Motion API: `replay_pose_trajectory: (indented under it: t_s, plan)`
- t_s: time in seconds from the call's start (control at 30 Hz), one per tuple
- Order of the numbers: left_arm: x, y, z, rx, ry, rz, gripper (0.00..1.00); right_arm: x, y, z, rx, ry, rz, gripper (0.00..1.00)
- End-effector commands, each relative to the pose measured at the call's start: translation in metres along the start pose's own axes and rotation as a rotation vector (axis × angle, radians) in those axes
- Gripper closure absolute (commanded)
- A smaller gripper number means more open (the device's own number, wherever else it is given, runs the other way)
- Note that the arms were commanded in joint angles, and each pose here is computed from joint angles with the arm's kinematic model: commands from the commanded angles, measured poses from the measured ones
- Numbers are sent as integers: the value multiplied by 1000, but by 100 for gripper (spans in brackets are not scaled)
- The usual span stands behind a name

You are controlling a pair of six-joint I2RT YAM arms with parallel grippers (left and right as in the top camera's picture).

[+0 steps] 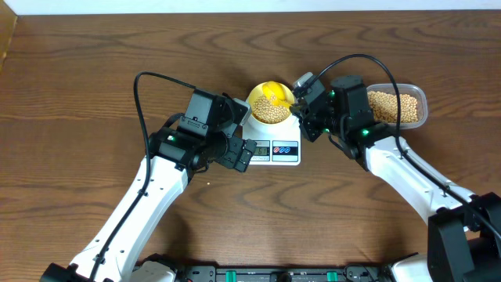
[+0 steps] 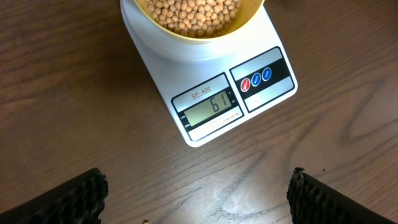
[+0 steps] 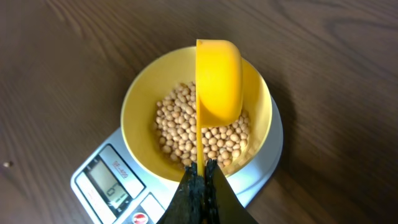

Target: Scoop item into bowl and weigh 50g on scale

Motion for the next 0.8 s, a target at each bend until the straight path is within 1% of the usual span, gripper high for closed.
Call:
replay_pose_trajectory:
  t_s: [0.0,0.13,0.27,0.43,0.77]
  plan:
    - [3,-3,0,-2,8,12,5,-4,-3,-4,53,82,7,99]
    - [3,-3,0,-2,8,12,5,-3,-2,-6,75,123,19,99]
    - [3,-3,0,-2,9,12,5,0,-4,-6,70,119,32,99]
    - [3,-3,0,-2,8,12,5,7,-8,-2,51,113,65,99]
    - [3,-3,0,-2,8,12,5,7,-12,9,-11,119,63,99]
Point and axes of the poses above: each gripper's point midway between its finger pads, its own y axis back along the fingers, its own z axis along the line the jaws close on, x = y × z, the point moved 8 cm from there along y, back along the fingers, and after that the axes turned 4 degrees about y, right-handed, at the moved point
